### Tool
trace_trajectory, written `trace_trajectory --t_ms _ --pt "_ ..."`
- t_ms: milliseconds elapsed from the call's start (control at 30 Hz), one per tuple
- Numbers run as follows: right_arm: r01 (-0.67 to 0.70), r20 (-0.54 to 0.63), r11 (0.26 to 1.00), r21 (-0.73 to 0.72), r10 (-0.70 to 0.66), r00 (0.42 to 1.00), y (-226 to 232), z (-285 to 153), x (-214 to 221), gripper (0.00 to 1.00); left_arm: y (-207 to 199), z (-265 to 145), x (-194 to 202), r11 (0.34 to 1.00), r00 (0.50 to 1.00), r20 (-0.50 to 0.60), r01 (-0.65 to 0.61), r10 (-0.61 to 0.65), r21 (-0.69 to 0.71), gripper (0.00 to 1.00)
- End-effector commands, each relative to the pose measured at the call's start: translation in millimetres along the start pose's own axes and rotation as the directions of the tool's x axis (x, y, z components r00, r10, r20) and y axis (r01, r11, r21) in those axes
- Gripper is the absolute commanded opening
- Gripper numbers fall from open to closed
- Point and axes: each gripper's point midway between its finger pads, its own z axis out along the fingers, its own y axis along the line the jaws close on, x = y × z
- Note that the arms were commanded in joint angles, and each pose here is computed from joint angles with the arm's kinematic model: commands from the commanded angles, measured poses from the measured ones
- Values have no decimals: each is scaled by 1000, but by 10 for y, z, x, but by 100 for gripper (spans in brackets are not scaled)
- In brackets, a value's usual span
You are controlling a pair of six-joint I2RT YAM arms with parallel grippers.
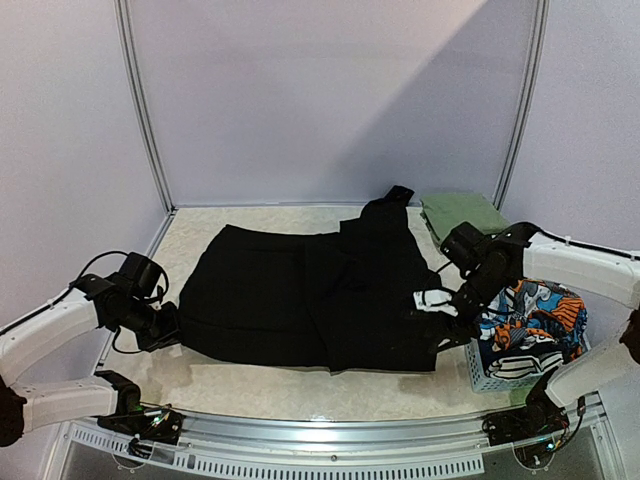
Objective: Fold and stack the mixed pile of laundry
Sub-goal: Pick up the flattened shirt from the center of the board.
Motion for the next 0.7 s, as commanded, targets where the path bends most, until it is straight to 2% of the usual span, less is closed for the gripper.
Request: trace_trajectory --t_ms 0,267,533,667 --pt "163 -150 986 -19 -164 975 98 287 268 41 -9 -10 -1 1000 1000 -9 1 -1 2 0" --pt "259 -225 965 -28 -259 939 176 524 378 40 3 14 -13 1000 1000 -14 -10 10 -14 0" --pt "275 -306 958 86 -237 922 -64 696 520 45 2 15 -4 1000 1000 -16 -9 9 -12 0" --pt "265 -295 960 93 -228 928 -77 713 497 45 -3 17 -10 1000 1000 -16 -11 11 -12 0"
